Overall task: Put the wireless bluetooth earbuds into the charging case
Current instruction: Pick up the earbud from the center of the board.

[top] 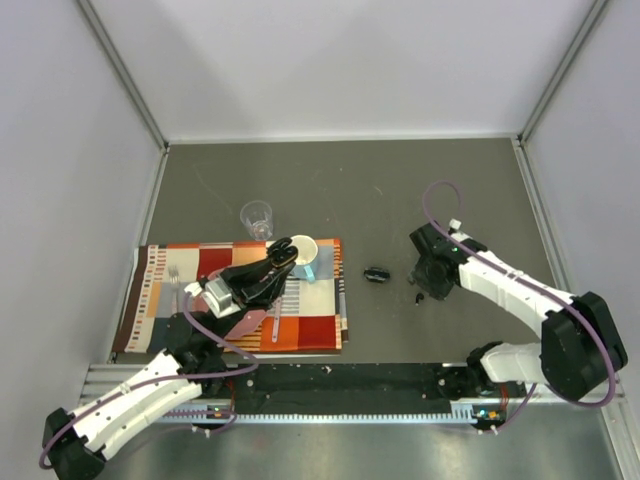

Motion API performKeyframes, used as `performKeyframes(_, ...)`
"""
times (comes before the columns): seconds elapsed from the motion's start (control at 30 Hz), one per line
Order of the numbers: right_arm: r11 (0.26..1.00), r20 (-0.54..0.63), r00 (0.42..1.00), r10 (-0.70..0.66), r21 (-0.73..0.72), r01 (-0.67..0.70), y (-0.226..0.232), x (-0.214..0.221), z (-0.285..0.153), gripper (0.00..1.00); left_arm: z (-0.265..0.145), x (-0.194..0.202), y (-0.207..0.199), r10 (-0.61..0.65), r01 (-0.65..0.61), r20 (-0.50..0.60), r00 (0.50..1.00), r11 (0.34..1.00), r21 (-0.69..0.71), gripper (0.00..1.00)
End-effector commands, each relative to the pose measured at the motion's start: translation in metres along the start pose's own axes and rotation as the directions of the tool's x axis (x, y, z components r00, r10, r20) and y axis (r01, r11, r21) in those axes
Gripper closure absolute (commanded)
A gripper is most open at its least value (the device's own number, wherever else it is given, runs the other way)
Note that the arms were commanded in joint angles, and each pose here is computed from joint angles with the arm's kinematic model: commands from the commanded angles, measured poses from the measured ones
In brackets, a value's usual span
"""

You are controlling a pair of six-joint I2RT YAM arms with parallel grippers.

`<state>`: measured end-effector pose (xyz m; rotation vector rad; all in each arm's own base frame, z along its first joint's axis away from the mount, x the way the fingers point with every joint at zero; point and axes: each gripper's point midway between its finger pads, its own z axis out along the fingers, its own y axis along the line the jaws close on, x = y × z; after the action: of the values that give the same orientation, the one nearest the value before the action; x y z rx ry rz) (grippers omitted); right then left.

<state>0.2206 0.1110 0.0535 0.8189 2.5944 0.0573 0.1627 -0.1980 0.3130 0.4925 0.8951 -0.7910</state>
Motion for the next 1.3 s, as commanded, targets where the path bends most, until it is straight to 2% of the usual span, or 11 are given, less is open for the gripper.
performKeyframes(0.0, 1.000, 0.013, 1.000, 0.021, -0.005, -0.021, 0.007, -0.006, 0.001, 0.49, -0.001, -0.006, 0.005, 0.013, -0.012, 0.023, 1.000, 1.000, -0.029, 1.00)
performKeyframes(0.33, 0.998, -0.001, 0.998, 0.055, 0.024, -0.055, -0.004, 0.003, 0.009, 0.50, -0.002, -0.004, 0.004, 0.012, -0.011, 0.021, 1.000, 1.000, -0.025, 1.00)
performKeyframes(0.9, 0.999, -0.021, 1.000, 0.017, 0.051, -0.016, 0.000, 0.005, 0.021, 0.53, 0.001, -0.004, 0.007, 0.022, -0.021, 0.014, 1.000, 0.999, -0.032, 1.00)
performKeyframes(1.13, 0.998, -0.025, 1.000, 0.018, 0.066, -0.016, -0.001, 0.008, 0.027, 0.61, 0.003, -0.003, 0.006, 0.020, -0.020, 0.010, 1.000, 0.999, -0.028, 1.00)
performKeyframes(1.27, 0.998, -0.029, 1.000, 0.002, 0.064, -0.001, 0.001, 0.008, 0.029, 0.61, 0.003, -0.003, 0.006, 0.021, -0.021, 0.009, 1.000, 0.999, -0.029, 1.00)
